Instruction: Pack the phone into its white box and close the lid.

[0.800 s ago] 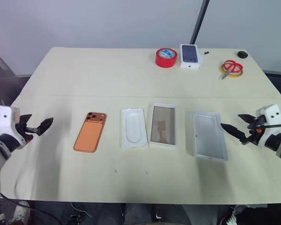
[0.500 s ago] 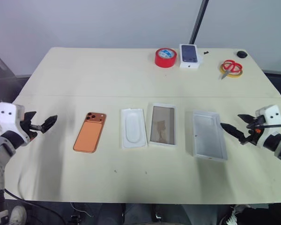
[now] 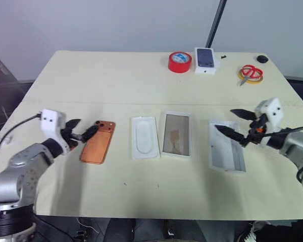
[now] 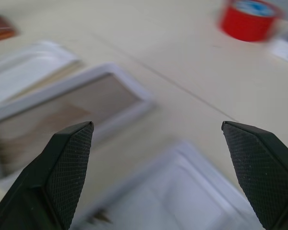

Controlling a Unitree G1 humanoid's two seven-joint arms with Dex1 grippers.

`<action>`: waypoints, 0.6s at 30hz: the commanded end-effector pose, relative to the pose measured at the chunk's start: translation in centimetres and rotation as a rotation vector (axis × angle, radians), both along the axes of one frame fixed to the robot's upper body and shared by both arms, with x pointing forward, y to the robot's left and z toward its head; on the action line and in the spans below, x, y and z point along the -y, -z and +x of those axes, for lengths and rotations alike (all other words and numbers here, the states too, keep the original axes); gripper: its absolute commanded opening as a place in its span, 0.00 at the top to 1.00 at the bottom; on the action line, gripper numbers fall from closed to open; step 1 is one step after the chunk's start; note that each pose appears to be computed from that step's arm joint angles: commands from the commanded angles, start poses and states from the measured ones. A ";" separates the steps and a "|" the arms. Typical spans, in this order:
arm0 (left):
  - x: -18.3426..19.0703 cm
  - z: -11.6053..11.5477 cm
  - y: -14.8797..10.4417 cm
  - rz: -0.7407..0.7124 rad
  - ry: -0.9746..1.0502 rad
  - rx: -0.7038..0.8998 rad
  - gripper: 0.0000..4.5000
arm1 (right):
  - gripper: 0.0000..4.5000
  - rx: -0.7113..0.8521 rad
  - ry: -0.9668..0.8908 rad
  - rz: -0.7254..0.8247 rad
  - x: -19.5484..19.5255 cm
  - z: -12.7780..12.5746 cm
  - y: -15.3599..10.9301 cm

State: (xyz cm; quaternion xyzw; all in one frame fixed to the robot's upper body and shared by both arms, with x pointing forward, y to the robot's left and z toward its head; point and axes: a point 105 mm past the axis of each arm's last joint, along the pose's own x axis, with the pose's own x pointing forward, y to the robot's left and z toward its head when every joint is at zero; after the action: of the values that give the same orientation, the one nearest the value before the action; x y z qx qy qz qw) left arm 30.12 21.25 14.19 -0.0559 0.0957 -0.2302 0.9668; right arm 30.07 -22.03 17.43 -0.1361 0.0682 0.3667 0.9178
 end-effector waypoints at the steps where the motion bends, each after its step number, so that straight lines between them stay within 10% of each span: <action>1: 3.6 -0.9 -0.2 -0.067 0.073 -0.083 0.00 | 0.01 0.036 -0.160 -0.070 -3.6 -0.8 -1.2; 18: 10.3 -0.7 3.3 -0.311 0.067 -0.491 0.00 | 0.01 -0.009 -0.326 -0.146 -6.9 -3.2 0.3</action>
State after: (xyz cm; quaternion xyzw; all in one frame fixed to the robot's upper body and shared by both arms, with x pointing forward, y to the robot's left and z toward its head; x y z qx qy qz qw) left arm 29.29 10.91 10.92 -0.2497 0.2867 -0.2561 0.8887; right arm 27.40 -15.83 16.59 -0.1898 0.0848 0.4916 0.8457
